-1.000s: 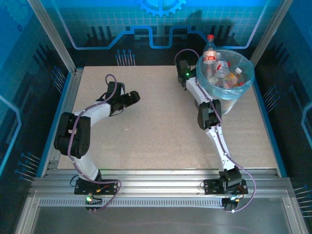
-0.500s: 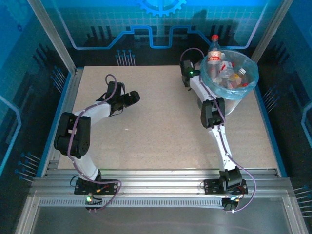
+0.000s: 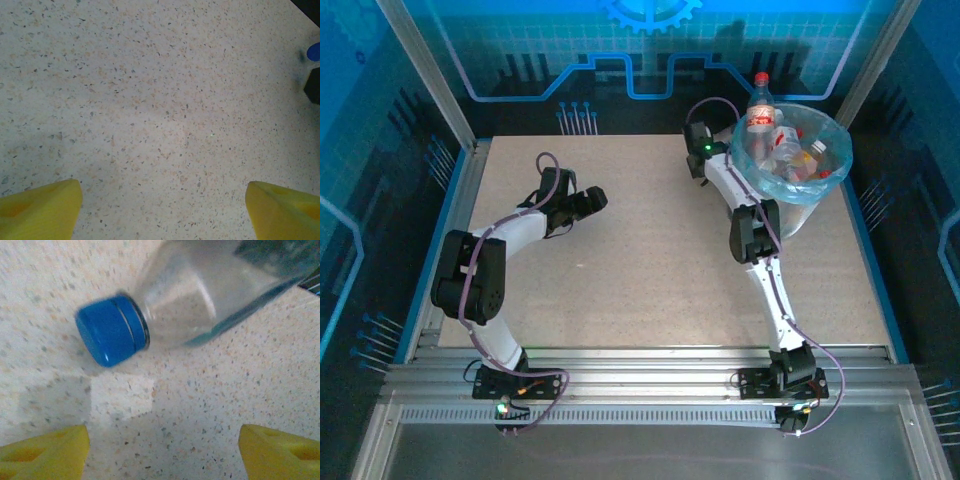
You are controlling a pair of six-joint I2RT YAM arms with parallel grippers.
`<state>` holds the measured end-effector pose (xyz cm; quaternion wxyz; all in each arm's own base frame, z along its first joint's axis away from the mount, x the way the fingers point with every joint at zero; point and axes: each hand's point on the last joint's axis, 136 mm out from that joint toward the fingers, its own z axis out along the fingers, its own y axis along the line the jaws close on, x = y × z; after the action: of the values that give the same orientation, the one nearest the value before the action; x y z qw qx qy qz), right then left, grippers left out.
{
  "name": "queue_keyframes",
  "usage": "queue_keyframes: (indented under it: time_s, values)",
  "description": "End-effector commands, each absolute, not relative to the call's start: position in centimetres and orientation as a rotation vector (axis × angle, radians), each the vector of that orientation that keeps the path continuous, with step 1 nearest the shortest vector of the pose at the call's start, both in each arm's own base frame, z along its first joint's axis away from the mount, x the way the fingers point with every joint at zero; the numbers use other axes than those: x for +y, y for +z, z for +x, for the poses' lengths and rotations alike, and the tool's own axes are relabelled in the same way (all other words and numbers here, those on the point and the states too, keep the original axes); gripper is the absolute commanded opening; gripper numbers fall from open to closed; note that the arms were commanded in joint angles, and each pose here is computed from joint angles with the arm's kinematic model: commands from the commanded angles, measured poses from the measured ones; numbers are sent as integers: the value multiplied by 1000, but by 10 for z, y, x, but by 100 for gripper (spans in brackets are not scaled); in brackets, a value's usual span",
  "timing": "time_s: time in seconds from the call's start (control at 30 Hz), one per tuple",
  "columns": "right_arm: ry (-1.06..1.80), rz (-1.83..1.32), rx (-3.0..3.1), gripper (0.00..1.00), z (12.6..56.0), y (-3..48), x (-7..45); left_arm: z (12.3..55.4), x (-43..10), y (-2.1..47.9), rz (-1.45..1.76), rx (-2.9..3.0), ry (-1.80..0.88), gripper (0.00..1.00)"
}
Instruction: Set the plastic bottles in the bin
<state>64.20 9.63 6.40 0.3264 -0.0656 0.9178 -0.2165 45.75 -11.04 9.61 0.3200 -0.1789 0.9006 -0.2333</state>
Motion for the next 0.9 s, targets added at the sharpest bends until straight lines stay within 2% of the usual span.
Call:
queue_keyframes:
  time_s: [0.0,0.4,0.6,0.87]
  values:
    - [-528,-76,2364,79,646,80,106,462,-112,101,-454,2346,-622,86]
    - [-152,372,2371,74,637,89,128,468,-113,103,-461,2345,-626,86]
    - [110,705,2359,72,642,64,132,470,-113,105,-460,2342,-628,86]
    - [230,818,2263,73,659,57,141,471,-113,109,-442,2339,-619,86]
